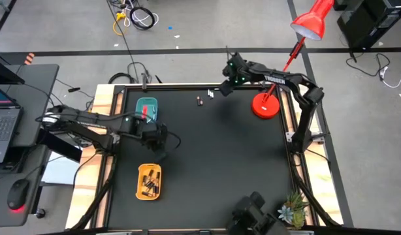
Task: Sort batteries
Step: Put the white battery into the blue bin
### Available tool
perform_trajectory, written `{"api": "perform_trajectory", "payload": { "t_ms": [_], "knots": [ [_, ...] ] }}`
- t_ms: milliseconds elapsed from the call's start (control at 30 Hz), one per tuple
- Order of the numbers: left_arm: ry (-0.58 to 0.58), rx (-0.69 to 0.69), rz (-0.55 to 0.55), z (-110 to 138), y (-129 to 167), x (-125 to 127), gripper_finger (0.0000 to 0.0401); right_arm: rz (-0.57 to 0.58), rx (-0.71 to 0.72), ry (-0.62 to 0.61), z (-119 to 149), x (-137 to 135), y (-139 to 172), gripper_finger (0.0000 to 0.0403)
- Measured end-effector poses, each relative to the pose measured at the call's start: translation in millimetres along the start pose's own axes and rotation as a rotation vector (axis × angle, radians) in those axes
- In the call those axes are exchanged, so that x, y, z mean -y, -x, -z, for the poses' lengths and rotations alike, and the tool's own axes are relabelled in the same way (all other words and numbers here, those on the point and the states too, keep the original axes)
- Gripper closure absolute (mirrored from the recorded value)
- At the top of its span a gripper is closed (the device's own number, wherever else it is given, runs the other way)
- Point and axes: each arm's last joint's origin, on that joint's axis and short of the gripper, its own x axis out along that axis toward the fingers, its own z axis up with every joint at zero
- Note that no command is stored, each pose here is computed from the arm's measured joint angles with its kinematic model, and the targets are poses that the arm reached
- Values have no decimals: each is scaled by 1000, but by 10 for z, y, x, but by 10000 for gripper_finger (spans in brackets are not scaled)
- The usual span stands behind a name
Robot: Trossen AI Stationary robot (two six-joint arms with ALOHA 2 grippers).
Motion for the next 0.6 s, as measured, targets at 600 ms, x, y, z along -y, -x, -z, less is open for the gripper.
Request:
{"api": "perform_trajectory", "payload": {
  "t_ms": [600],
  "knots": [
    [36, 100, -9, -262, 73, -254, 234, 40, -126, 53, 22, 244, -294, 250]
  ]
}}
